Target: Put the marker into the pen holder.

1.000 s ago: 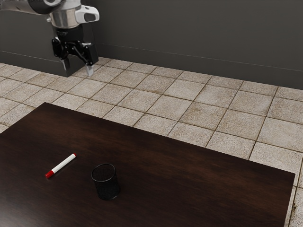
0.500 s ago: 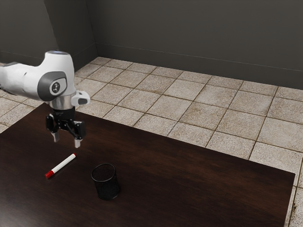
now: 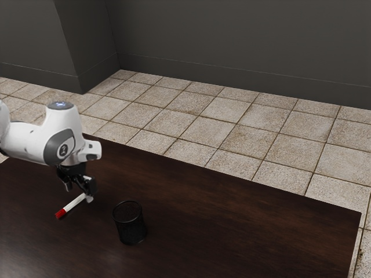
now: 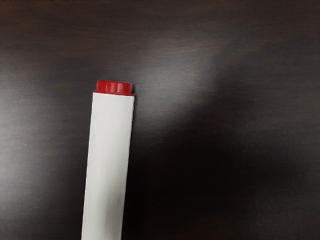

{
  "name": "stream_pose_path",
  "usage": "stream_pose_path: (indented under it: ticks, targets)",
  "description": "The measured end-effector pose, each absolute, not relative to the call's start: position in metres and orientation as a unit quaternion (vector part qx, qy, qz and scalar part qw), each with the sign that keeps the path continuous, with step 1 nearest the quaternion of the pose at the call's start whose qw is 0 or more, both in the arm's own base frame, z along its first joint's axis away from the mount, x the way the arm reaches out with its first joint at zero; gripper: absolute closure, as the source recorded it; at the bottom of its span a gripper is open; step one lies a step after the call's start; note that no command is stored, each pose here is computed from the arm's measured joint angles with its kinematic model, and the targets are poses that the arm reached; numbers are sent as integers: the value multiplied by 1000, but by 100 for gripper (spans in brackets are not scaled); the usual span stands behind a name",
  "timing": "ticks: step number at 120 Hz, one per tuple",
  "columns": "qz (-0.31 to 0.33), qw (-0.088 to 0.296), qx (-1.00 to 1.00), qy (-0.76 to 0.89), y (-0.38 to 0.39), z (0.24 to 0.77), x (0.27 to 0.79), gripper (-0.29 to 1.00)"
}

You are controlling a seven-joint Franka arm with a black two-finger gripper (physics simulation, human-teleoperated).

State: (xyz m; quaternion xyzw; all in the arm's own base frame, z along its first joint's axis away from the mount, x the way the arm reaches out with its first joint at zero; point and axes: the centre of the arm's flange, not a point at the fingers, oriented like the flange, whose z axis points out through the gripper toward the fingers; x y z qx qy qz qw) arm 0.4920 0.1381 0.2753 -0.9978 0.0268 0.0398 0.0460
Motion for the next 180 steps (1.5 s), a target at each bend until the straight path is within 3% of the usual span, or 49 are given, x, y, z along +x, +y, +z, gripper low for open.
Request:
stream_pose_path:
  ticks: [85,150,180]
  targets:
    - [21,37,-997,58,155,245,504,5]
    - [23,37,-996,79,154,243,504,54]
    - [22,35,-996,81,154,243,504,65]
